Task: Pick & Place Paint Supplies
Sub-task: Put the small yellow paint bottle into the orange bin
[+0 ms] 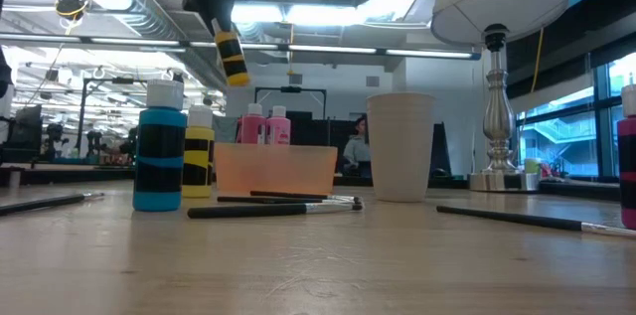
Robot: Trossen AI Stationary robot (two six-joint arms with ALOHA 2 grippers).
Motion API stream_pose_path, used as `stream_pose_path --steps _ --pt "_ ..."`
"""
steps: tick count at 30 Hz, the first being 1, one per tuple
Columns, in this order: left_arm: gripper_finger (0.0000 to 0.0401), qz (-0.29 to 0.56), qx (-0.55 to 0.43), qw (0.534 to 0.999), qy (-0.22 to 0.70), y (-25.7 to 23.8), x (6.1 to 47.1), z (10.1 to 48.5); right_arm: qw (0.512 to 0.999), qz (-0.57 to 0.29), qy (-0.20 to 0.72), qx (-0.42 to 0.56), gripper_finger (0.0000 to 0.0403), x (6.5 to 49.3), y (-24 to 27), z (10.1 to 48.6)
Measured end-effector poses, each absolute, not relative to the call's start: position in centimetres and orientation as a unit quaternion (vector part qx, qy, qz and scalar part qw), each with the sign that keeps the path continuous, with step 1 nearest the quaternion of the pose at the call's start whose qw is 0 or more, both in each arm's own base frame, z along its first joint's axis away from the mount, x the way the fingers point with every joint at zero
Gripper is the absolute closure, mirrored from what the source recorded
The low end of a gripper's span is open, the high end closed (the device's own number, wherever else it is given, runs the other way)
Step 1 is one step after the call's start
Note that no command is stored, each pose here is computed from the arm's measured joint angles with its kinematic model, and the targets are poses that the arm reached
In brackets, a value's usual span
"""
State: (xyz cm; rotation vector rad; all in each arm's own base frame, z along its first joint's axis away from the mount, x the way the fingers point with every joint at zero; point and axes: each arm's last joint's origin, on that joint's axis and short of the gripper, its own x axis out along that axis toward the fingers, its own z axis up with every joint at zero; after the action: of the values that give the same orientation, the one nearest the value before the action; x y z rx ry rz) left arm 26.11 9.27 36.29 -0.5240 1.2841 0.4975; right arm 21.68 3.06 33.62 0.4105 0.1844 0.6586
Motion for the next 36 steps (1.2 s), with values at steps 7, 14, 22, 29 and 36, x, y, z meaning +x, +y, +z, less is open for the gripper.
stream_pose_path --steps 7,14,22,29,36 --pt "0.0283 0.222 -0.233 0.744 0.586 9.3 26.2 36.3 0.922 0.32 0.089 0.199 0.0316 21.7 2.9 33.6" --pt "0.0283 0.223 -0.231 0.742 0.588 10.2 26.4 35.9 0.921 0.322 0.09 0.199 0.0316 21.7 2.8 33.6" --pt "0.0283 0.218 -0.237 0.741 0.589 11.7 26.1 35.6 0.922 0.32 0.089 0.199 0.0316 21.7 2.6 33.6" --pt "0.0283 0.203 -0.235 0.738 0.599 13.5 26.7 34.5 0.924 0.31 0.091 0.205 0.0316 21.8 2.1 33.6" --pt "0.0283 0.197 -0.224 0.727 0.618 16.4 27.8 31.9 0.924 0.306 0.093 0.211 0.0316 21.8 1.3 33.5"
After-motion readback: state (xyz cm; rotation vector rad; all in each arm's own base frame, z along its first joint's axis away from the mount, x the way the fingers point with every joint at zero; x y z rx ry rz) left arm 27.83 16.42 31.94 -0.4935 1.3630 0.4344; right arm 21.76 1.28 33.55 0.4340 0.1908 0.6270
